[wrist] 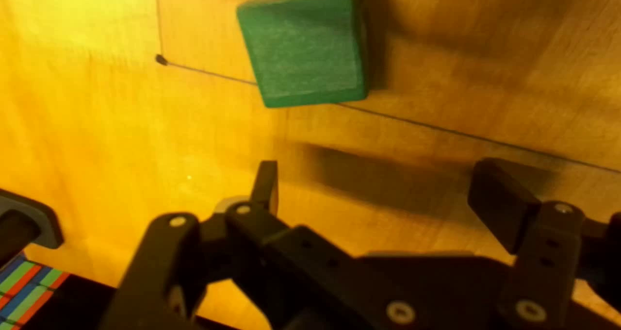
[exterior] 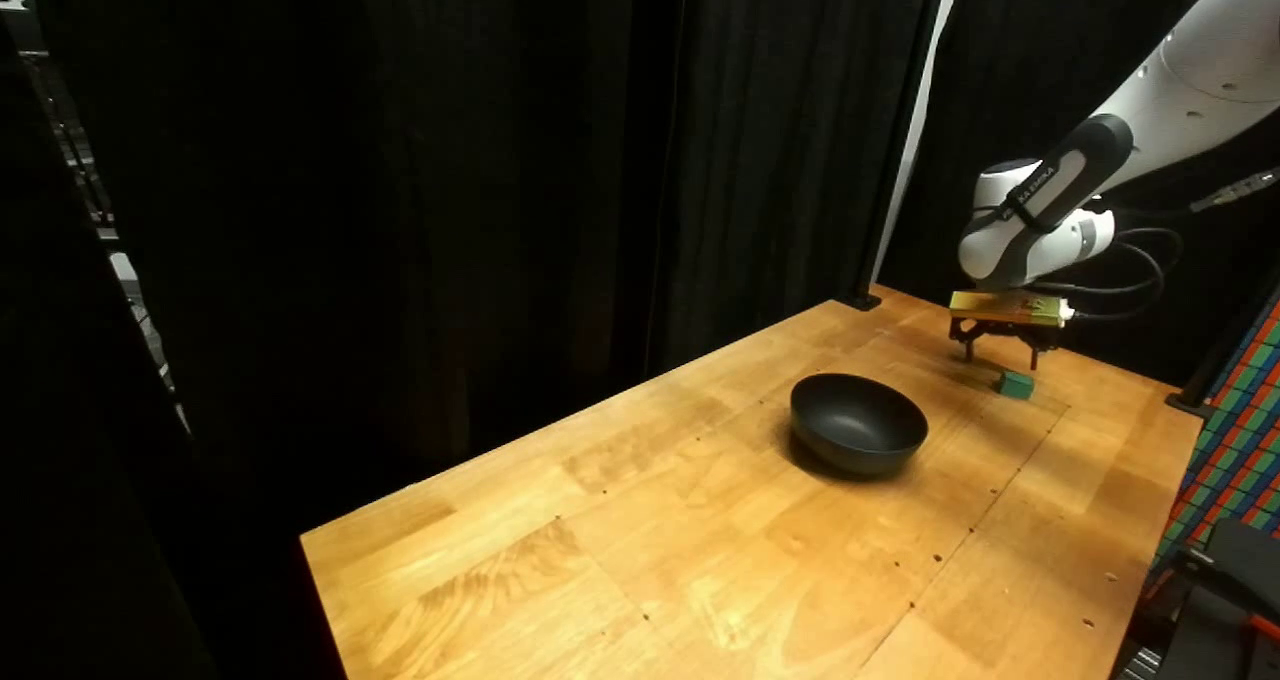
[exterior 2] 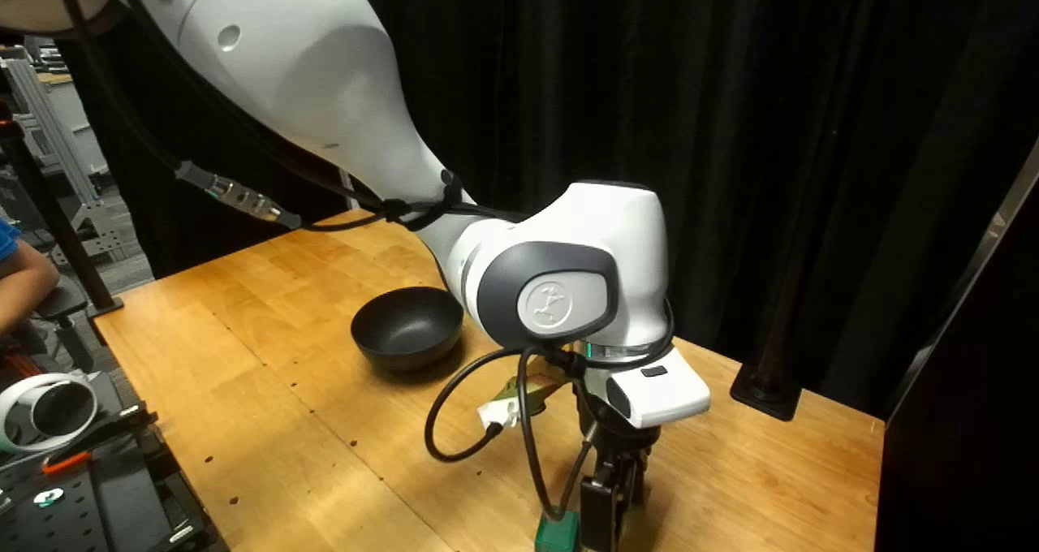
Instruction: Pick up the green object from the table and put it in the bowl
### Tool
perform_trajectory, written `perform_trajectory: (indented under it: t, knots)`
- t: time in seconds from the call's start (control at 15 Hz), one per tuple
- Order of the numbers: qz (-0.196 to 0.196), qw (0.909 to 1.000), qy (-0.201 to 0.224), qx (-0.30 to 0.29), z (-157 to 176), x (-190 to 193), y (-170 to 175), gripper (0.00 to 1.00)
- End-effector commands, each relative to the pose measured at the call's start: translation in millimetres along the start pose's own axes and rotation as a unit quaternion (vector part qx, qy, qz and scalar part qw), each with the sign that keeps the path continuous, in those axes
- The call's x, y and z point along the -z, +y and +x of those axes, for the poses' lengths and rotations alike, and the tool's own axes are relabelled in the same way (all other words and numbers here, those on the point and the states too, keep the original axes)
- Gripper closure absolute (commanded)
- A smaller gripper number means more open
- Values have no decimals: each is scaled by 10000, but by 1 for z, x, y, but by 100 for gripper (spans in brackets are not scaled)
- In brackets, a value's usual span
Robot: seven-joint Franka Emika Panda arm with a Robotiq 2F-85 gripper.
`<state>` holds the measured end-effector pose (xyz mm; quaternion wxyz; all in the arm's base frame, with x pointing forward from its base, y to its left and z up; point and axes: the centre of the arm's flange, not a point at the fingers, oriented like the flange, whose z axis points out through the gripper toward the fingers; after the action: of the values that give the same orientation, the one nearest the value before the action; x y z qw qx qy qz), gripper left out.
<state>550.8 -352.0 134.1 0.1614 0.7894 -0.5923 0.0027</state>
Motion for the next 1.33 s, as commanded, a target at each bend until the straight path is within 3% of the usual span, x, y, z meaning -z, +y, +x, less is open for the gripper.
perform_trajectory:
  t: [0.0,0.53,0.6,0.67,1.0,1.07,1.27]
  knots:
    - [-244,9983,-495,-209,24,15,2,0]
    - [-501,9880,-1453,-144,6,1,16,0]
    - [-473,9875,-1498,-151,5,0,17,25]
    - [-442,9874,-1507,-183,6,-1,18,27]
    - [-312,9848,-1682,-304,8,-3,24,66]
    - [-291,9833,-1765,-318,10,-3,26,73]
    - [-228,9774,-2087,-257,8,21,31,74]
